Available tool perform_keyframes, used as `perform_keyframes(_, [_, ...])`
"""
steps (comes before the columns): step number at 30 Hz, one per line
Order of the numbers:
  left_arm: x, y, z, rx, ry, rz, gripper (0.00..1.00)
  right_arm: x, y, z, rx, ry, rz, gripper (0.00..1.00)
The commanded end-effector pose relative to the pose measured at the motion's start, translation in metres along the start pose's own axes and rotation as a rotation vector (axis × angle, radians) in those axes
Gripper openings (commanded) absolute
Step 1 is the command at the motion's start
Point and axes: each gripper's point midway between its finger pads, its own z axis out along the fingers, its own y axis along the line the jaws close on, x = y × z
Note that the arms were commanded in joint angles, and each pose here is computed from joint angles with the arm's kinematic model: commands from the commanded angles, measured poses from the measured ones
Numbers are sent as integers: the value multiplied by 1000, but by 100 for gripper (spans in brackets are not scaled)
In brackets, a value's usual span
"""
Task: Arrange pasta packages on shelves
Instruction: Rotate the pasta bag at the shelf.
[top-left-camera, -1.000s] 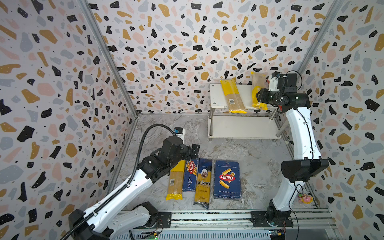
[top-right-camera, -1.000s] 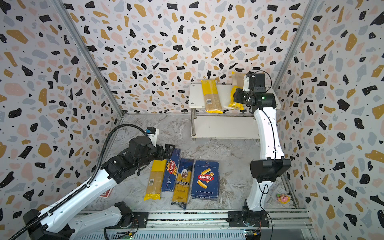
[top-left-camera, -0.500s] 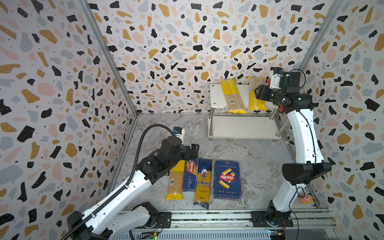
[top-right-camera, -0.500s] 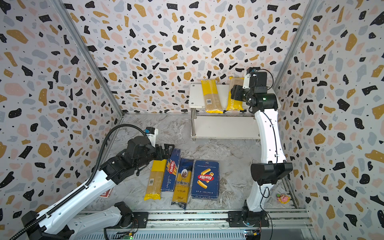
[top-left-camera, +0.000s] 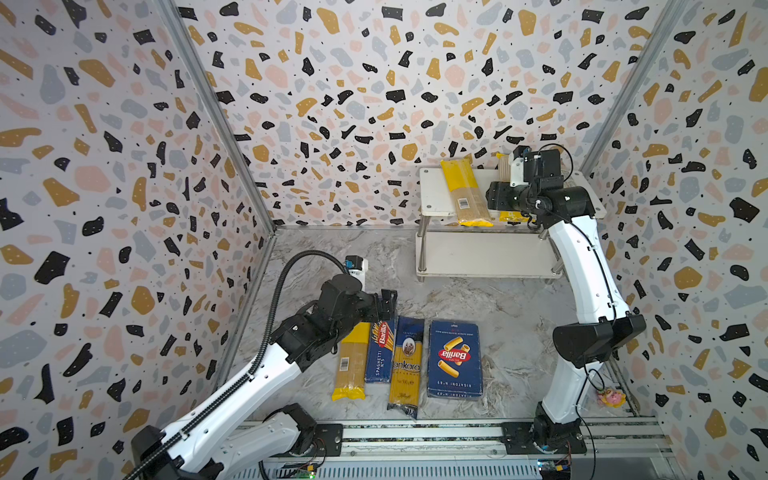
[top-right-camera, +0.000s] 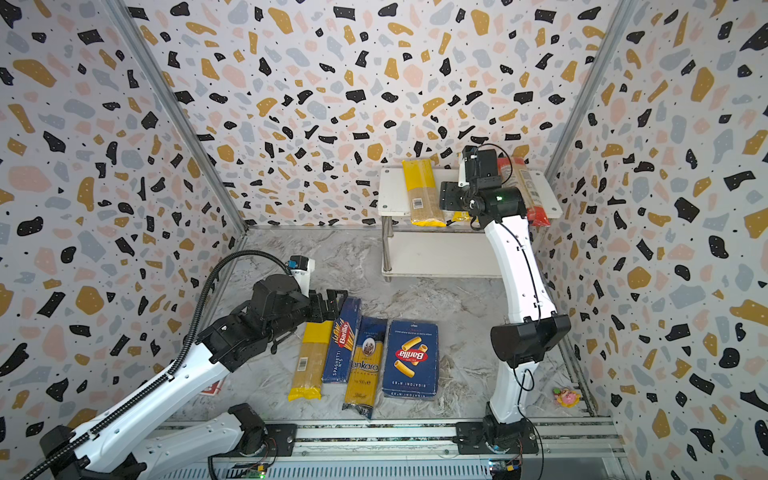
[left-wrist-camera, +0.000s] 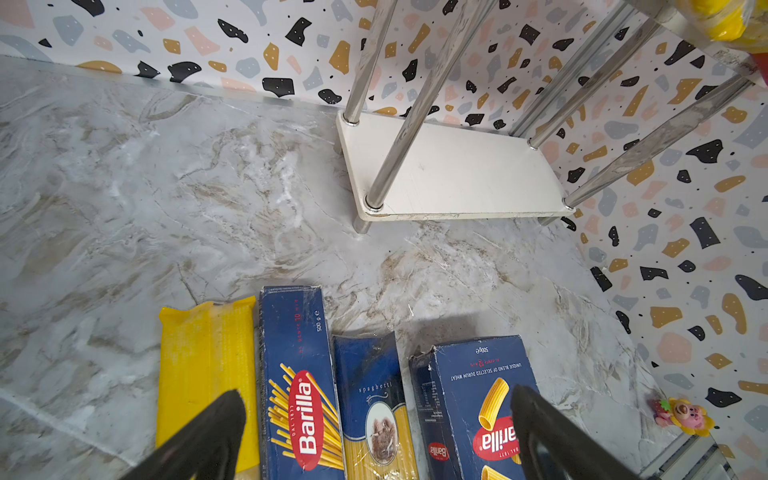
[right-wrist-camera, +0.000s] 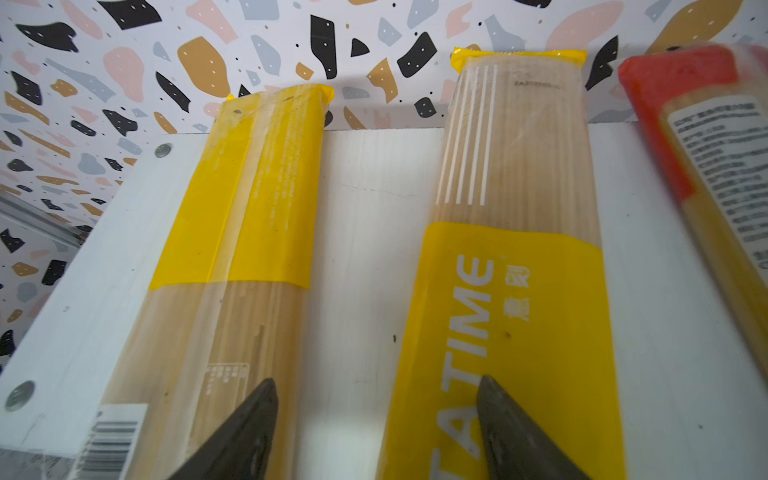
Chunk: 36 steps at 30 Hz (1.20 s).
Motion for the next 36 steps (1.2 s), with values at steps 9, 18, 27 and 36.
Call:
perform_keyframes(9, [-3,1,-6,0,-31,30,99,11,-39,-10,210,52,-50,76])
perform_keyframes(18, [-2,6,-10,-12,-39,36,100,18,-46,-10,251,82,-56,76])
perform_keyframes(27, [-3,11,-18,-19,-51,44,99,14,-72,-17,346,72,-41,76])
perform_keyframes(36, [-3,14,-20,-29,-53,45,99,14,-95,-13,349,83,-12,75])
